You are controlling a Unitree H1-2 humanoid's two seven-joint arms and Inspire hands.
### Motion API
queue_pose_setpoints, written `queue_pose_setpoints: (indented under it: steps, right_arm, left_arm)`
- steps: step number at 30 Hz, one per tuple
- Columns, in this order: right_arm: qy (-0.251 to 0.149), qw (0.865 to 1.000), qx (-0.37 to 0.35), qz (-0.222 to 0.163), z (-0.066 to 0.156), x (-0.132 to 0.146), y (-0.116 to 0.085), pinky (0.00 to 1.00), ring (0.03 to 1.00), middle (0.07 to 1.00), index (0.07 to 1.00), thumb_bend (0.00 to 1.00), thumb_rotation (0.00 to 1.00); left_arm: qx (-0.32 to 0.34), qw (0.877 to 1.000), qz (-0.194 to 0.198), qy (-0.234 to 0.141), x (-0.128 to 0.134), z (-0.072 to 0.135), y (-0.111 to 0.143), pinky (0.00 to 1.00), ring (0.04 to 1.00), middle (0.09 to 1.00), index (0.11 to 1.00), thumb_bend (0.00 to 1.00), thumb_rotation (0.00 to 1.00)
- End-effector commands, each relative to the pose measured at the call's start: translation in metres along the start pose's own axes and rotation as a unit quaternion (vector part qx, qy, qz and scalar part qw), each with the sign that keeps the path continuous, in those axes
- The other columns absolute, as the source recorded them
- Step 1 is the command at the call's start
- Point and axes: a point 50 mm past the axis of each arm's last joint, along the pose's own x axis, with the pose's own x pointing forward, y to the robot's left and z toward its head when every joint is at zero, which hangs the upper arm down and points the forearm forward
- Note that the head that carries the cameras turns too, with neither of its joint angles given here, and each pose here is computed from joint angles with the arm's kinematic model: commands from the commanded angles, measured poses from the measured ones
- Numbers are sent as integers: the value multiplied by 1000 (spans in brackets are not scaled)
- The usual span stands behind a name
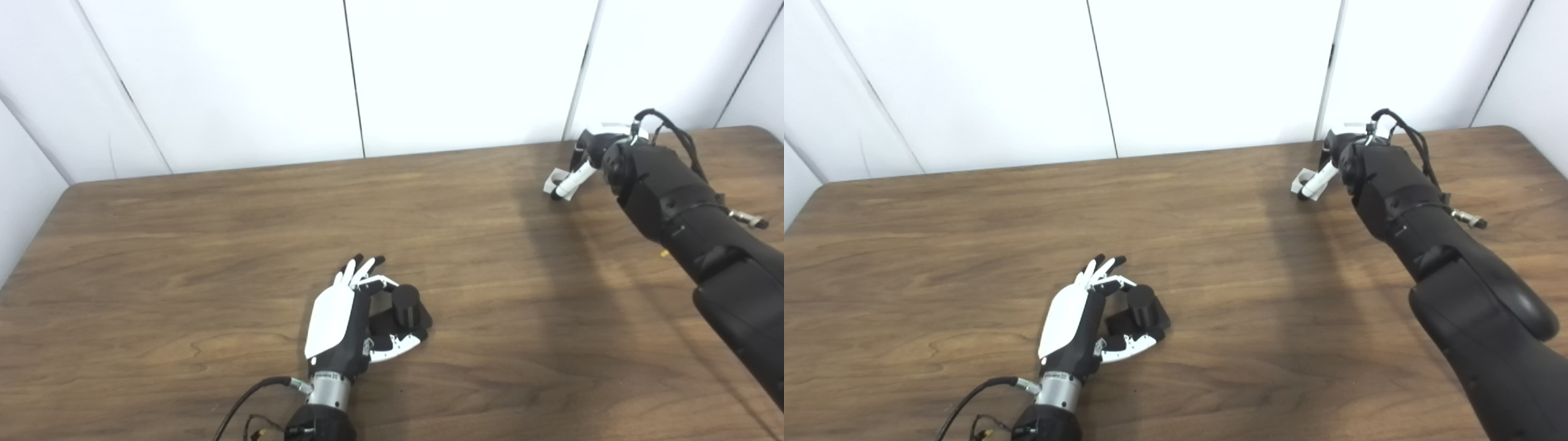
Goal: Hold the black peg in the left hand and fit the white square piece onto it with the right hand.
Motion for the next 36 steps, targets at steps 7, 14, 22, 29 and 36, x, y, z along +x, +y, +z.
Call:
queue_pose_setpoints:
  steps: [7, 14, 22, 29, 36]
  right_arm:
    - [-23, 999, -6, -39, 11, -2, -25, 1000, 1000, 1000, 607, 844, 359]
    - [-22, 999, 0, -42, 10, 0, -21, 1000, 1000, 1000, 591, 856, 326]
    - [-27, 998, 2, -56, 11, 1, -20, 1000, 1000, 994, 501, 629, 189]
    - [-32, 997, 7, -66, 11, 0, -20, 1000, 1000, 970, 486, 527, 146]
    - [-33, 997, 9, -69, 9, 2, -18, 1000, 1000, 957, 485, 523, 142]
  left_arm:
    - [24, 999, -25, 38, -4, -13, -9, 1000, 1000, 921, 491, 524, 70]
    - [13, 999, -22, 41, -3, -11, -12, 1000, 1000, 921, 491, 524, 68]
    - [20, 999, -18, 38, -4, -12, -12, 1000, 1000, 917, 491, 524, 69]
    - [19, 999, -18, 40, -4, -11, -12, 1000, 1000, 919, 491, 524, 70]
    - [17, 999, -17, 40, -4, -11, -12, 1000, 1000, 918, 491, 524, 69]
